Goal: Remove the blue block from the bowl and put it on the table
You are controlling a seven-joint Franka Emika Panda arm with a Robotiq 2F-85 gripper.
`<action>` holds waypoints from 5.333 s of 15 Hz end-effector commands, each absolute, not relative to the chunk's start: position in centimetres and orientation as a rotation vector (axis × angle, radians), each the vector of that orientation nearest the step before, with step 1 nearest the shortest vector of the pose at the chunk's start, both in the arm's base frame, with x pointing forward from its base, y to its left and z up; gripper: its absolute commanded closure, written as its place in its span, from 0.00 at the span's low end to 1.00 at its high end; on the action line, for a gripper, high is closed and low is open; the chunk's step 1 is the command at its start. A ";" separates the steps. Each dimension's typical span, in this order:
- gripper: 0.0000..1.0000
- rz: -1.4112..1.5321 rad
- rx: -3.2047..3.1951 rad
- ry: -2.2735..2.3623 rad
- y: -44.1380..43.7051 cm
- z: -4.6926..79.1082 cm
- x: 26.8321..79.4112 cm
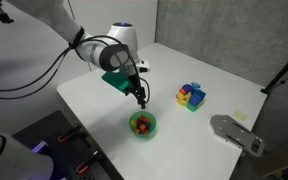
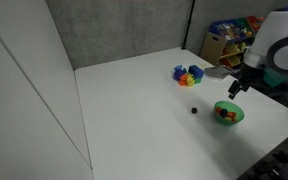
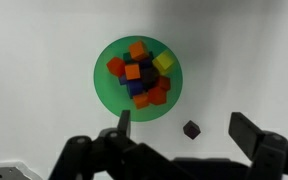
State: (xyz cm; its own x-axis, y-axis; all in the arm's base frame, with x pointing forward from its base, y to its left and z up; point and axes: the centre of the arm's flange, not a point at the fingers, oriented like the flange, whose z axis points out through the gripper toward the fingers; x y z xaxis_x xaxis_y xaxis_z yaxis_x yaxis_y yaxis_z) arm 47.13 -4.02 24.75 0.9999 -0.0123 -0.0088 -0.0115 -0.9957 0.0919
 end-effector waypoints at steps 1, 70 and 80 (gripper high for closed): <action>0.00 0.040 3.094 0.017 -5.1 22.1 48.1; 0.56 -0.316 3.102 0.288 -10.3 7.0 52.5; 0.82 -0.284 3.089 0.304 -9.8 8.8 53.5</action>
State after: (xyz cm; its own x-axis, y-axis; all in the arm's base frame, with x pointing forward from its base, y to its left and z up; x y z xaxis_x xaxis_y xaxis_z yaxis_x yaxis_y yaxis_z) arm 52.69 -9.81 7.30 0.9663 0.1722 -0.1912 0.1740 -0.9847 -0.0077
